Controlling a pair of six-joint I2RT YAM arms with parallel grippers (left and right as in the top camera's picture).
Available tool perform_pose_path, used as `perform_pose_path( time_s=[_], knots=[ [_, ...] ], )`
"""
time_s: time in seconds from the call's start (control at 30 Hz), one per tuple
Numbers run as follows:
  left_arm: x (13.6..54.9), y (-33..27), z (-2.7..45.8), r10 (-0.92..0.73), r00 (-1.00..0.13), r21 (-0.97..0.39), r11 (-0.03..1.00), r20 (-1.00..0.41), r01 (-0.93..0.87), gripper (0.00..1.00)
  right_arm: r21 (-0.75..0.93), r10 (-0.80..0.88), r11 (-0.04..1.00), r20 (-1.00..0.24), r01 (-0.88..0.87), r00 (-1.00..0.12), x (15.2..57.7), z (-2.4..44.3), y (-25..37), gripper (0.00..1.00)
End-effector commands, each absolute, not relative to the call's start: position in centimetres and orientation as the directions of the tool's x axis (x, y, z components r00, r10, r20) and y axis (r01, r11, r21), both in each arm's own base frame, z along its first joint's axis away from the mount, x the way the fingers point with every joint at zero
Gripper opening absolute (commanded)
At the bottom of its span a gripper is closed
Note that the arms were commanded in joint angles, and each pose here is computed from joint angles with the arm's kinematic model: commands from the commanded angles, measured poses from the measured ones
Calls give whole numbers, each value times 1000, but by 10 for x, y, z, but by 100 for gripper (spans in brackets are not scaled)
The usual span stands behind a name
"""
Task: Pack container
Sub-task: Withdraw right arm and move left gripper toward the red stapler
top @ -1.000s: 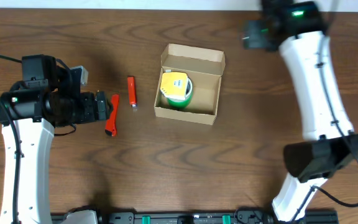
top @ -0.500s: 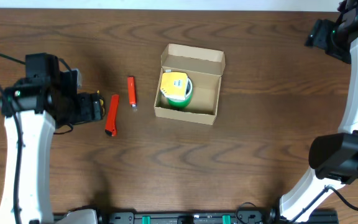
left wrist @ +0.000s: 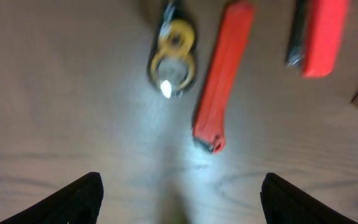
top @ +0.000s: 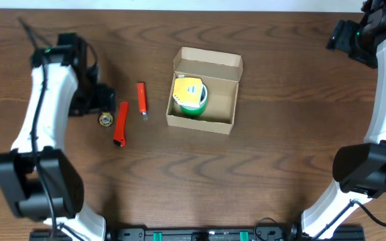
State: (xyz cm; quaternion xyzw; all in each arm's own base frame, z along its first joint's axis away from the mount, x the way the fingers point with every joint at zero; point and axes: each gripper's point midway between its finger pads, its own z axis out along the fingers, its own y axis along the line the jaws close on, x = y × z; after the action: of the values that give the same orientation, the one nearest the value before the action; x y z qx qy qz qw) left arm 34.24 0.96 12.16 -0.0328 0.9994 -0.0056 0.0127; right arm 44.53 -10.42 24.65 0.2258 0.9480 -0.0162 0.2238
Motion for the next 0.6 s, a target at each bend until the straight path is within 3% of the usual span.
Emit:
perform_pose_path(
  time_s=[0.0, 0.57],
  knots=[
    [365, -2, 125, 6, -999, 55, 998, -46, 4, 82, 72, 397, 909, -448, 411, -801, 444, 255, -97, 82],
    [396, -70, 61, 118, -993, -85, 990, 27, 115, 82, 66, 401, 909, -411, 412, -819, 449, 232, -98, 82]
  ],
)
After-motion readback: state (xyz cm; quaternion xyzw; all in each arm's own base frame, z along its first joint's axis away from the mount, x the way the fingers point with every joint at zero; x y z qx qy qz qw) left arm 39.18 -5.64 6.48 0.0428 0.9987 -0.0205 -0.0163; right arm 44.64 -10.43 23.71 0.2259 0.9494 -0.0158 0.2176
